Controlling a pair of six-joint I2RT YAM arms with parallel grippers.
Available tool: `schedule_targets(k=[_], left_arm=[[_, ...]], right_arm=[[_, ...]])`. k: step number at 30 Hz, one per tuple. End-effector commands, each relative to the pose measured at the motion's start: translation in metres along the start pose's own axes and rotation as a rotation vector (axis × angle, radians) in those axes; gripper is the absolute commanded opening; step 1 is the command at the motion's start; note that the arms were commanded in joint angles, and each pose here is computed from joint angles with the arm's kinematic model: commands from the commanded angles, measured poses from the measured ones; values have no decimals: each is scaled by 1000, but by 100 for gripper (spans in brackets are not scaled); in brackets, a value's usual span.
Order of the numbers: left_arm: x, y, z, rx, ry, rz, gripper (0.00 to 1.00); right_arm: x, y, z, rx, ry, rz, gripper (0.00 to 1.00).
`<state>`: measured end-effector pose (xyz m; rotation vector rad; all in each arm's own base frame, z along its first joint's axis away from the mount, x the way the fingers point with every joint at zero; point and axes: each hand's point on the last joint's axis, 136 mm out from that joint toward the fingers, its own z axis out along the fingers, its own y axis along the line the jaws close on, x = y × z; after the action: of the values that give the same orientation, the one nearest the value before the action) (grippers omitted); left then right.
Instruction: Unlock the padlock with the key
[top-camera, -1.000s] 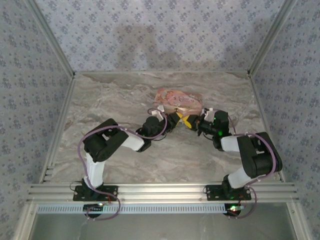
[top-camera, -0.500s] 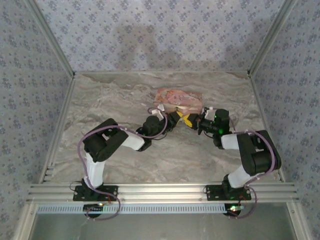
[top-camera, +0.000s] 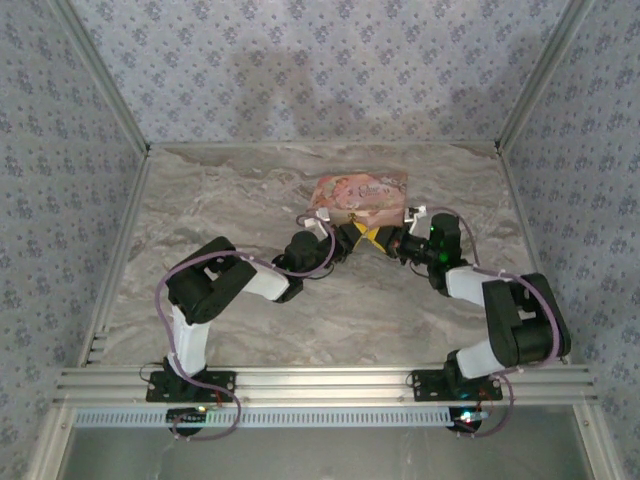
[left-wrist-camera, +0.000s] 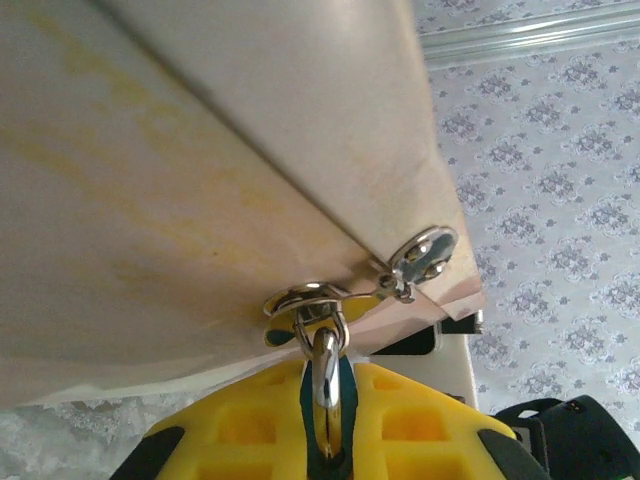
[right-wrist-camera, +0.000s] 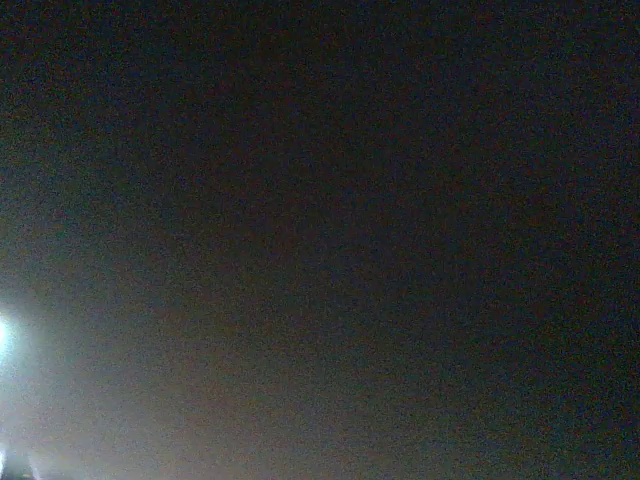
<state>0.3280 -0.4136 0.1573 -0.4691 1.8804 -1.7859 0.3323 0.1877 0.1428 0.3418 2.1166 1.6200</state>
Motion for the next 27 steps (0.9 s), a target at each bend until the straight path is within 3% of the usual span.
schedule_targets(k=[1, 4, 14, 17, 27], left_arm=[[53, -116, -14, 362, 218, 57, 0], [58, -115, -12, 363, 229, 53, 0], [67, -119, -9, 377, 260, 48, 0], [64, -120, -11, 374, 245, 46, 0], [39, -84, -19, 282, 159, 49, 0]], right_arm=[[-23, 1, 6, -50, -88, 126, 0], [-22, 1, 14, -88, -92, 246, 0], [-17, 0, 30, -86, -100, 324, 0], [-15, -13, 26, -7, -100, 287, 17], [11, -34, -13, 110, -88, 198, 38]])
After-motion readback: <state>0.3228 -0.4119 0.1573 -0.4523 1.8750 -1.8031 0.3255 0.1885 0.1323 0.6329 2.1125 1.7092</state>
